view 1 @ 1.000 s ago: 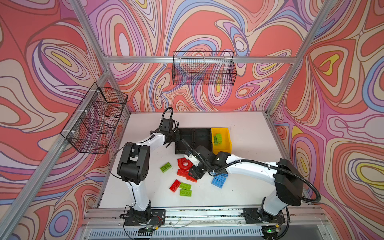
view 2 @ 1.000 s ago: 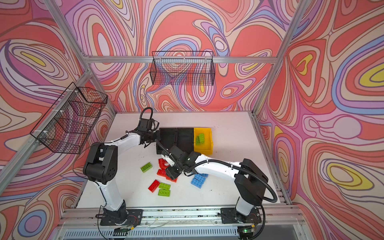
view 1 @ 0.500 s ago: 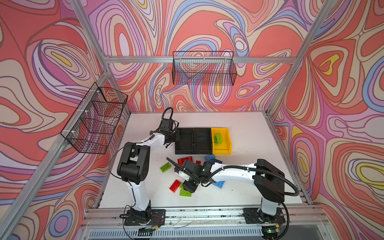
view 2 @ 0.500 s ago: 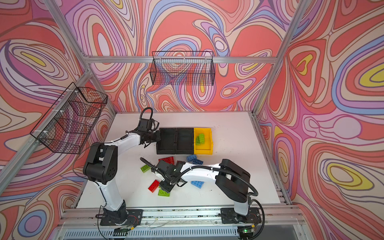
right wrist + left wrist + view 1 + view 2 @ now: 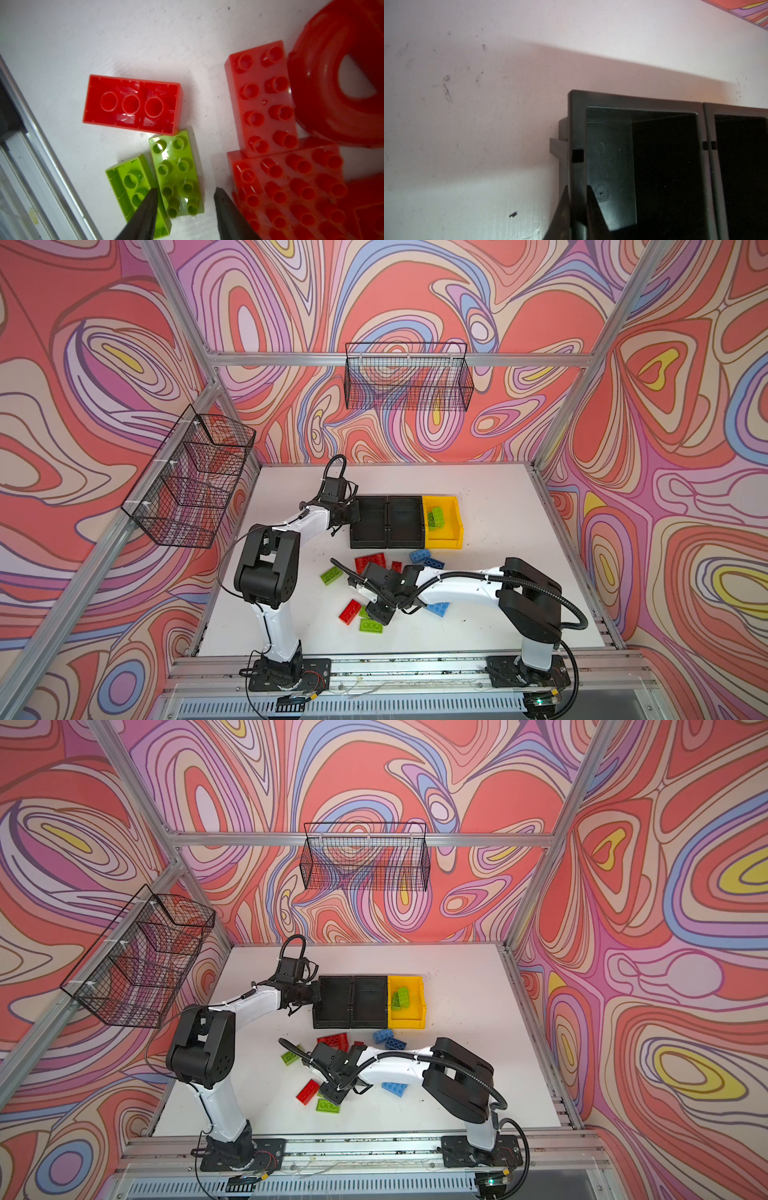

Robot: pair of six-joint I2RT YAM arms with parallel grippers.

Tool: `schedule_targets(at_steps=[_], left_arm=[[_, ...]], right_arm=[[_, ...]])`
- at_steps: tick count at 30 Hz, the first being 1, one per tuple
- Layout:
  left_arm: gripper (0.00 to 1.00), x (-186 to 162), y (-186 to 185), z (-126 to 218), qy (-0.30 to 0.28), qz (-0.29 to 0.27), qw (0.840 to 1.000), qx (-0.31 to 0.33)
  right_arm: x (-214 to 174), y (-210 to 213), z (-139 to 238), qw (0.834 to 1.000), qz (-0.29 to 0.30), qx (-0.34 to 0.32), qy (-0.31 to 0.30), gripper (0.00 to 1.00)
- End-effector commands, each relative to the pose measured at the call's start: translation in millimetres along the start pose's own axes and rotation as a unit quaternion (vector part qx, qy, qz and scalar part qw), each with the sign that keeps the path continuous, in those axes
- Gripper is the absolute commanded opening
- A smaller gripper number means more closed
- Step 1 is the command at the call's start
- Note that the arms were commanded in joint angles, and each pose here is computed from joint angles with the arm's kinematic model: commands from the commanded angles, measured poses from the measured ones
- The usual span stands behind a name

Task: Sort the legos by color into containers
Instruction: 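Move the right gripper down to the lime-green bricks beside the red brick, then grasp a lime-green brick with the right gripper and lift it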

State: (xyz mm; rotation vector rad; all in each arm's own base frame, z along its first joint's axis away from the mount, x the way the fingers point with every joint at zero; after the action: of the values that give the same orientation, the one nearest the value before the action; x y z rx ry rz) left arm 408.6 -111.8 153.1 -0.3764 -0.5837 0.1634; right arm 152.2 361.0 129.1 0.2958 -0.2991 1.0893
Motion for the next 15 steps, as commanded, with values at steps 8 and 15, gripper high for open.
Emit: schedule_targets(at_steps=[8, 15], left_arm=[[0.04, -1.4, 0.9, 1.9, 0.008, 0.003, 1.0, 0.002], [0.04, -1.5, 0.9, 1.3, 0.009, 0.003, 1.0, 0.001]], right_arm=[[-8.5, 9.7, -14.0, 0.999, 0.027, -0.013, 0.021, 0.48], [-9.1, 15.5, -16.7, 0.999, 0.032, -0.012, 0.022, 0.48]])
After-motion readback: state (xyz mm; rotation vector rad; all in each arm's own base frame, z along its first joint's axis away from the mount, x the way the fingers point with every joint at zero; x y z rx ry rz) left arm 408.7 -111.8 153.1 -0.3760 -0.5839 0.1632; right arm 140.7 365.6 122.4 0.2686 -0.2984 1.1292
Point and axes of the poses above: each gripper's point midway between its finger pads, its own z axis back along the fingers, its own y axis along the line the jaws close on, x = y × z, the point moved 10 cm from there along z, back along the fingers, and after that the axes turned 4 degrees about z, right-handed, at the moved point
